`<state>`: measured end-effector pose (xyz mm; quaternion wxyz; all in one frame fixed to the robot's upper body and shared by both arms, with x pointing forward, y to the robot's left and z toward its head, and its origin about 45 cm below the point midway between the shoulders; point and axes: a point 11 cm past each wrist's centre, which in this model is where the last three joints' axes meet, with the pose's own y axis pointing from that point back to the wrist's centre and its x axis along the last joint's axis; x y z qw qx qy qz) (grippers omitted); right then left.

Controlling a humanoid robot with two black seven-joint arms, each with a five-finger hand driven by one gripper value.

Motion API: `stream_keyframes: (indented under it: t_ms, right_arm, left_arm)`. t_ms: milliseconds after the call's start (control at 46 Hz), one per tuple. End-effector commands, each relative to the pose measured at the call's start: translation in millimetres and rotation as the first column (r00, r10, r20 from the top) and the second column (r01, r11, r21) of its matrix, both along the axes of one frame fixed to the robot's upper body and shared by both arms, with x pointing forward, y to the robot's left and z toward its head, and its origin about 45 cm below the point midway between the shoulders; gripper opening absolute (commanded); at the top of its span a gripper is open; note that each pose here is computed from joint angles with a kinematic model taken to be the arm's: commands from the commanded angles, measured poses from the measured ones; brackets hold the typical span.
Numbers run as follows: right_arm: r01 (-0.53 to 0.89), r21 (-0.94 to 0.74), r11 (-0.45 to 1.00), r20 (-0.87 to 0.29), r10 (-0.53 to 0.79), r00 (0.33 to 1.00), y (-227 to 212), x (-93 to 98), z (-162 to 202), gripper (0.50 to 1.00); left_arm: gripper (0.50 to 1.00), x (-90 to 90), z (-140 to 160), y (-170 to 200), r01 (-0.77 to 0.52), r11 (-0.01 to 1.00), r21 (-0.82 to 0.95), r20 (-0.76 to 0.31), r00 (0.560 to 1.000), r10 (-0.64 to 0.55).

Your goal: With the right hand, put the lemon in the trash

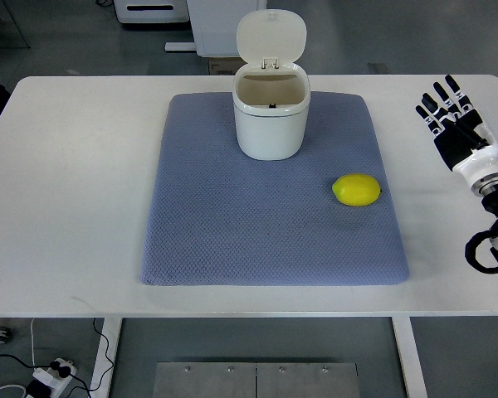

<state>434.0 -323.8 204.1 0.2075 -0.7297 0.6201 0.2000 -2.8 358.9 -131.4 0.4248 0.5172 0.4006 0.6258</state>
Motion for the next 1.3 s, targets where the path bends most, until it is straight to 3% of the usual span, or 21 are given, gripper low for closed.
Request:
stream_keyframes:
  t_ms: [0,1283]
  right_arm:
    - [0.002,0.000,1.000,0.001,-0.002,1.000,-0.2,0.5,0.8,1.000]
    - [0.002,-0.004,1.000,0.019,-0.002,1.000,-2.5,4.1,9.0,1.000]
  left_arm:
    - [1.000,0.0,0.0,0.2,0.000,1.000,0.000,0.000,1.000,0.000]
    - [1.000,0.1,-0.1,-0.4,0.001,1.000,-0.001,0.000,1.000,-0.001]
